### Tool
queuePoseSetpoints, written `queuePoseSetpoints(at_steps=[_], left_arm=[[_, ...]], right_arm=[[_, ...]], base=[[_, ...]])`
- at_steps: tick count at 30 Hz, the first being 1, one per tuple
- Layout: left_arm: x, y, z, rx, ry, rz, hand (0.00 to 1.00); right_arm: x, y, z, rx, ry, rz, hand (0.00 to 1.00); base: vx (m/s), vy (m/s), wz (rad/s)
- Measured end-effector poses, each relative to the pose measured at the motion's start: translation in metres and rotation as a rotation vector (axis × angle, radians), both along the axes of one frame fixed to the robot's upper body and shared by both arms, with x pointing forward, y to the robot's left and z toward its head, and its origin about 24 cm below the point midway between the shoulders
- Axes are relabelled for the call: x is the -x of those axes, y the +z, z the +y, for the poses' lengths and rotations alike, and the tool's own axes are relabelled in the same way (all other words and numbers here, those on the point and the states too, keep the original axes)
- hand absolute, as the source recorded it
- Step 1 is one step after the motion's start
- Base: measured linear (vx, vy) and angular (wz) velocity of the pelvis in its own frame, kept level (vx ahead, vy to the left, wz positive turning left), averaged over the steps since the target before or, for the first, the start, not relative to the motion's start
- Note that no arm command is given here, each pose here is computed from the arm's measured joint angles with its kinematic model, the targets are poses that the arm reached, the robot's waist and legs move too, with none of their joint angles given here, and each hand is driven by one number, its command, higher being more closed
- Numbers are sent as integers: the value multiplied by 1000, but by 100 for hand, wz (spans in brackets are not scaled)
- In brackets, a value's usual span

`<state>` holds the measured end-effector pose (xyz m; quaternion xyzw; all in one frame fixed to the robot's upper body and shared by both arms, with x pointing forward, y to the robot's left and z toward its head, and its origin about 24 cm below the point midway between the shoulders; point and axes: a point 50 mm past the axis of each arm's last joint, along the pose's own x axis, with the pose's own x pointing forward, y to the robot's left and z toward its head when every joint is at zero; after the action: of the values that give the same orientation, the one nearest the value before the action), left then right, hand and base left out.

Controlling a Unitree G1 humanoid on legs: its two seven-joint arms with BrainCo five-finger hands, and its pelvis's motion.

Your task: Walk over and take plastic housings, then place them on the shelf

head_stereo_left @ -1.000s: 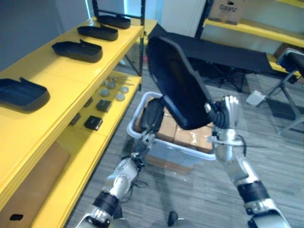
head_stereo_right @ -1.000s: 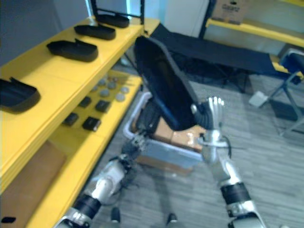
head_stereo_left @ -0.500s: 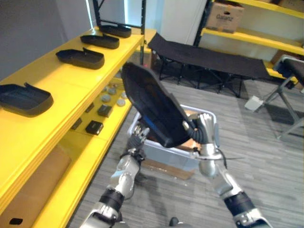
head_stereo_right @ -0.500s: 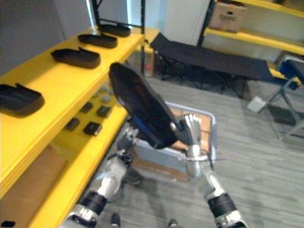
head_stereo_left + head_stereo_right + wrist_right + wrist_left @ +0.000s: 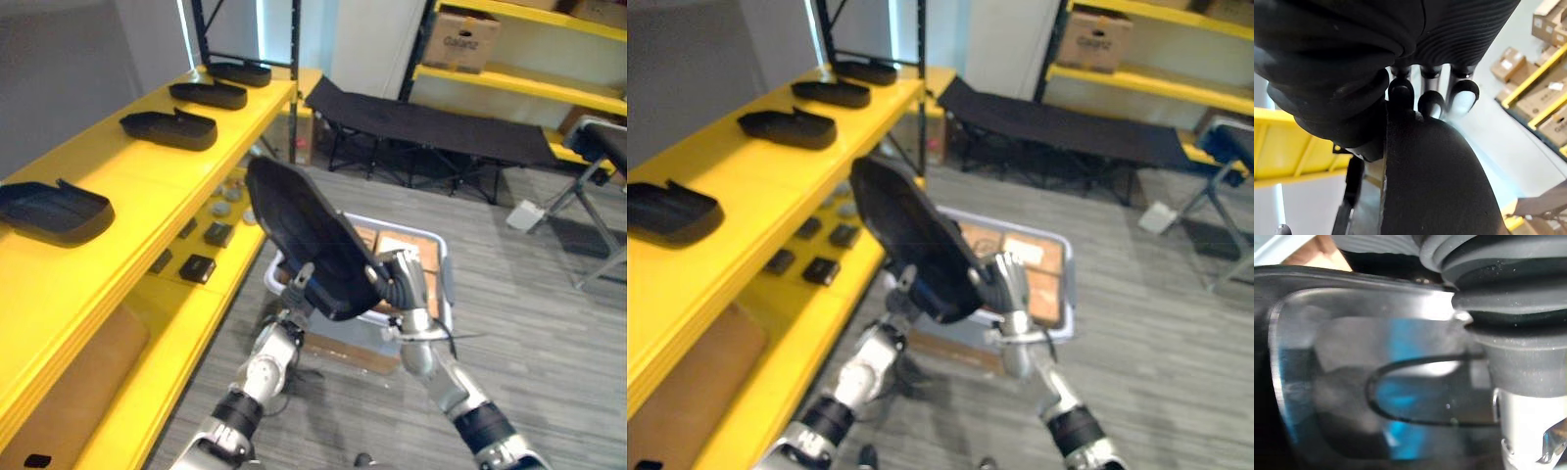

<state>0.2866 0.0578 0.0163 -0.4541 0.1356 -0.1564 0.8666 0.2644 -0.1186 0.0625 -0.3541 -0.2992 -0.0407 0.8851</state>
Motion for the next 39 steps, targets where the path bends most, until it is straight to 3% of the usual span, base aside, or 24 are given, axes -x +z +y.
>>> queuePoseSetpoints(at_steps=[23, 24, 28, 31, 34, 39], left_arm=[[3, 9, 20, -64, 266, -30, 100], [4, 9, 21, -63, 266, -32, 100], [1, 13, 27, -40, 302, -50, 100], [-2, 31, 38, -13, 386, -139, 100], [-1, 54, 32, -14, 403, -255, 100], [-1, 55, 35, -84, 435, -258, 100]], right_arm=[[16, -2, 26, -196, 115, 80, 100], [17, -3, 26, -199, 118, 80, 0], [27, -5, 27, -223, 153, 85, 0], [41, -21, 36, -216, 224, 193, 0], [53, -36, 51, -185, 305, 317, 0], [49, -37, 52, -307, 355, 420, 0]], base=[[0, 0, 0], [0, 0, 0], [0, 0, 0], [0, 0, 0], [0, 0, 0], [0, 0, 0]])
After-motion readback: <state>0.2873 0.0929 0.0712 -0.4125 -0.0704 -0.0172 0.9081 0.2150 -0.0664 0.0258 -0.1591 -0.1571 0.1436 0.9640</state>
